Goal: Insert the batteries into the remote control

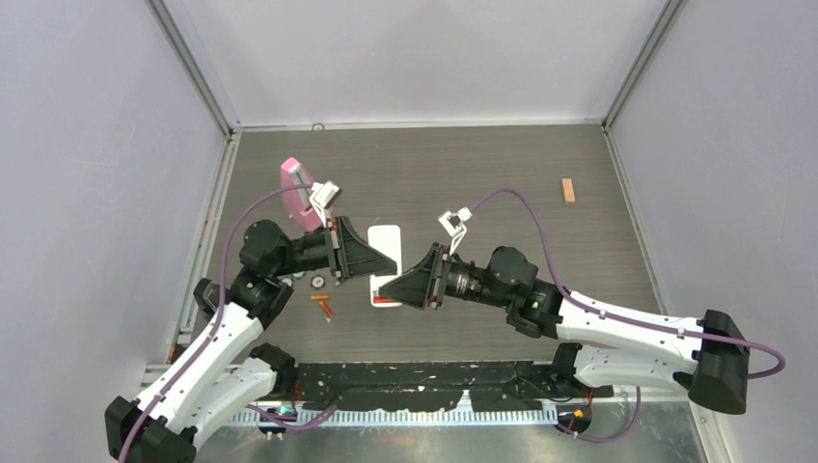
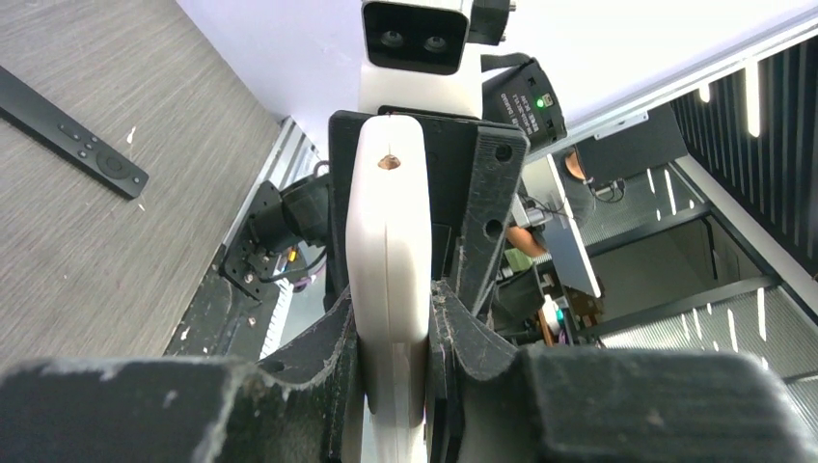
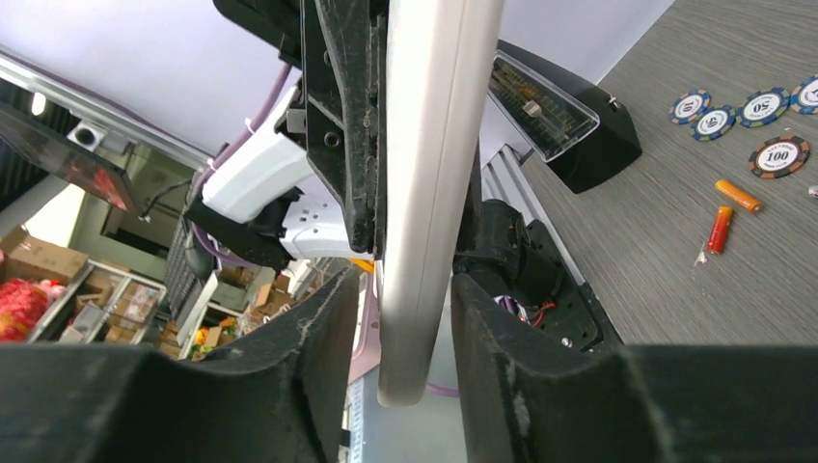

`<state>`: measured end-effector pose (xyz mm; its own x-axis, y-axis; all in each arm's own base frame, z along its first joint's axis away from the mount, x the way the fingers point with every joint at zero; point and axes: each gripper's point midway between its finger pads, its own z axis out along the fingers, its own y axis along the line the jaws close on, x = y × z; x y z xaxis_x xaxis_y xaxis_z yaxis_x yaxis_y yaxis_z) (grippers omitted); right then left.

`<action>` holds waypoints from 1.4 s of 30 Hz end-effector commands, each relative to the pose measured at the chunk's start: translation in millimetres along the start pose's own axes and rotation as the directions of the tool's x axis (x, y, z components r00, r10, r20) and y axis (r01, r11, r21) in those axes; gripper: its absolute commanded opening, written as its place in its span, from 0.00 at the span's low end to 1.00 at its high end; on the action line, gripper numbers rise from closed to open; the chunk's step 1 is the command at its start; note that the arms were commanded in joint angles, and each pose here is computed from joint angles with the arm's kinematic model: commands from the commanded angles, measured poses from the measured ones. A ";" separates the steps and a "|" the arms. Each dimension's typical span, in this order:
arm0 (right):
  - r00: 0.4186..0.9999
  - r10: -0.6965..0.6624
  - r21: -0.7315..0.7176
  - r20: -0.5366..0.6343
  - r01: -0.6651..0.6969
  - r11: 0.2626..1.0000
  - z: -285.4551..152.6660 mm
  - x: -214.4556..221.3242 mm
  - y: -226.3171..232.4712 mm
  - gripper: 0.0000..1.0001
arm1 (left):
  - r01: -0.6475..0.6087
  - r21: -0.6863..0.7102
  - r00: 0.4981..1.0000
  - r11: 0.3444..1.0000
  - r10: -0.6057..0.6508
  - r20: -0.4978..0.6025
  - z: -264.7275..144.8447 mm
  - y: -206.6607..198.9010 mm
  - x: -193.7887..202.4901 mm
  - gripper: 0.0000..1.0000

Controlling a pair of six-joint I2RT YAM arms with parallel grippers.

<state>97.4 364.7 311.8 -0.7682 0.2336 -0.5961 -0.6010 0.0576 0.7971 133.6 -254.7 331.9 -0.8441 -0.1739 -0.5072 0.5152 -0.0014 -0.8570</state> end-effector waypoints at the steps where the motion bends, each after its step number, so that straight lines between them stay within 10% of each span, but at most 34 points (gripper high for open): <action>1: 0.992 0.018 -0.065 0.127 -0.010 0.998 -3.3 -28.6 21.5 0.43 | -0.041 0.025 0.995 0.999 0.038 0.089 -2.6 -10.0 -11.7 0.00; 8: 0.990 0.020 -0.052 0.138 -0.013 0.999 -2.3 -31.4 19.8 0.14 | -0.064 0.030 0.991 0.998 0.060 0.120 -7.8 -14.4 -10.0 0.01; 17: 0.997 -0.064 -0.031 0.045 0.065 0.997 -11.7 -30.3 17.9 0.05 | -0.110 0.017 0.991 0.994 0.108 0.082 -12.4 -18.2 -2.5 0.40; 29: 0.989 -0.101 -0.138 -0.111 0.086 0.987 -4.9 -16.4 34.3 0.05 | -0.107 0.056 0.990 0.993 0.101 0.099 -10.8 -24.1 -6.5 0.37; 34: 0.989 -0.084 -0.131 -0.125 0.067 0.989 -0.8 -14.5 31.3 0.05 | -0.104 0.050 0.988 0.993 0.097 0.117 -8.2 -23.9 -13.1 0.15; 37: 0.992 -0.074 -0.117 -0.106 0.061 0.991 -1.1 -17.8 30.2 0.11 | -0.092 0.039 0.989 0.995 0.087 0.118 -7.5 -18.4 -12.9 0.00; 42: 0.996 -0.075 -0.069 -0.048 0.072 0.995 -4.9 -29.0 28.1 0.61 | -0.098 -0.018 0.984 0.995 0.099 0.146 -9.5 -8.4 -17.1 0.00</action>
<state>96.6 361.4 315.8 -0.7769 0.0888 -0.6233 -0.6235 0.0286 0.7813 133.2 -246.3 339.9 -0.8030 -0.2645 -0.5340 0.5545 -0.0031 -0.8322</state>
